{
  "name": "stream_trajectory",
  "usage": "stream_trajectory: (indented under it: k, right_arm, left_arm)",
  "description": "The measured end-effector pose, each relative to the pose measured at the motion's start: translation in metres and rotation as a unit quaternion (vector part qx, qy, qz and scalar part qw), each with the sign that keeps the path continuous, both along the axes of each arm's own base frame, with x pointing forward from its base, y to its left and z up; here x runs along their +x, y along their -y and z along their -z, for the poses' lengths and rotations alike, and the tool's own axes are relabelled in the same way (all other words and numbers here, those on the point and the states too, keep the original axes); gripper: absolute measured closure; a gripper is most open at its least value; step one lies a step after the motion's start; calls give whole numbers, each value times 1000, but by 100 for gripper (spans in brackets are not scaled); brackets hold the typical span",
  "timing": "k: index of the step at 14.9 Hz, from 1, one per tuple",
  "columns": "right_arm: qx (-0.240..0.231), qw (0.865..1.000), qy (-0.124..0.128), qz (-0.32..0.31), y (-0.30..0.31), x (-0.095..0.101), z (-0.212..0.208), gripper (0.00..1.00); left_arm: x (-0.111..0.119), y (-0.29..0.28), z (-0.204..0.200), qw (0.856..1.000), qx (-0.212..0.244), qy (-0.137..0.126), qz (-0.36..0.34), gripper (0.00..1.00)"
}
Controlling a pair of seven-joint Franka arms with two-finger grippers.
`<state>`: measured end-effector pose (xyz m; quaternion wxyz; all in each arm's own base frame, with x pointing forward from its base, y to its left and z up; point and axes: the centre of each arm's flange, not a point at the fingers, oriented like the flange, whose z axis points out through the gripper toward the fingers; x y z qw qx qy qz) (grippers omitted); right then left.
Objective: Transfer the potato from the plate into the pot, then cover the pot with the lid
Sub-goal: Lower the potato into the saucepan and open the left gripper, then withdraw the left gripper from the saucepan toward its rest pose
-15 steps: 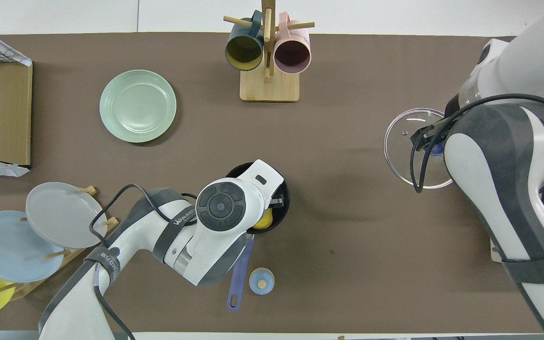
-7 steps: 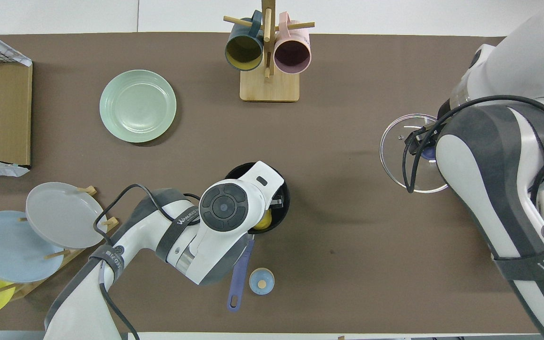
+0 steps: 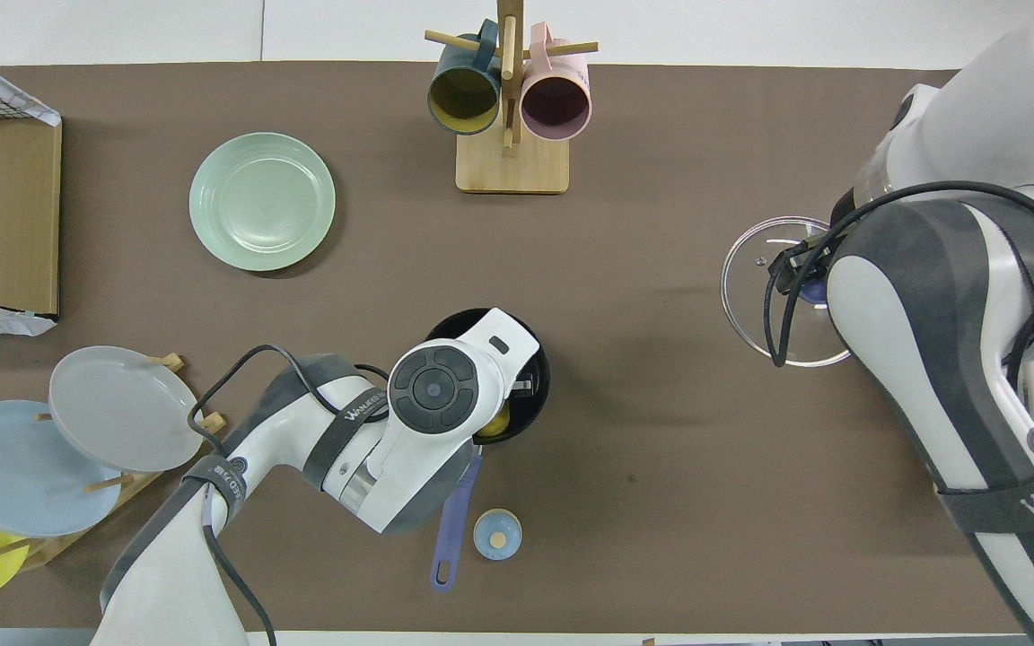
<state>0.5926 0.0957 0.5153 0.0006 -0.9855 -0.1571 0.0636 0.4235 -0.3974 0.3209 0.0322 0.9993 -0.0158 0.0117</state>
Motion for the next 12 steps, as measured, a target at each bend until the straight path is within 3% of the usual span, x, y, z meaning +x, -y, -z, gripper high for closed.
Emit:
stream_trajectory:
  k: [1,2,5,7,9,12]
  right_arm:
    - [0,1000,0,0,0,0,0,34]
    - [0,1000,0,0,0,0,0,34]
    - [0,1000,0,1,0,0,0,34]
    - [0,1000,0,5,-2,0,0,34]
    - [0,1000,0,9,-7,-1,0,34]
    - [2,1000,6,24,-32,-5,-5,34]
  left_arm:
    - [1,-1,1,1000,1,-1,2,38]
    - [1,-2,1,1000,2,-1,4,32]
    - [8,-4,-9,1000,6,-6,1,1]
    - [30,-20,-43,999,22,-24,-13,0]
    - [58,-45,-104,999,24,-36,-31,0]
    - [88,-104,-204,999,1,-18,-43,0]
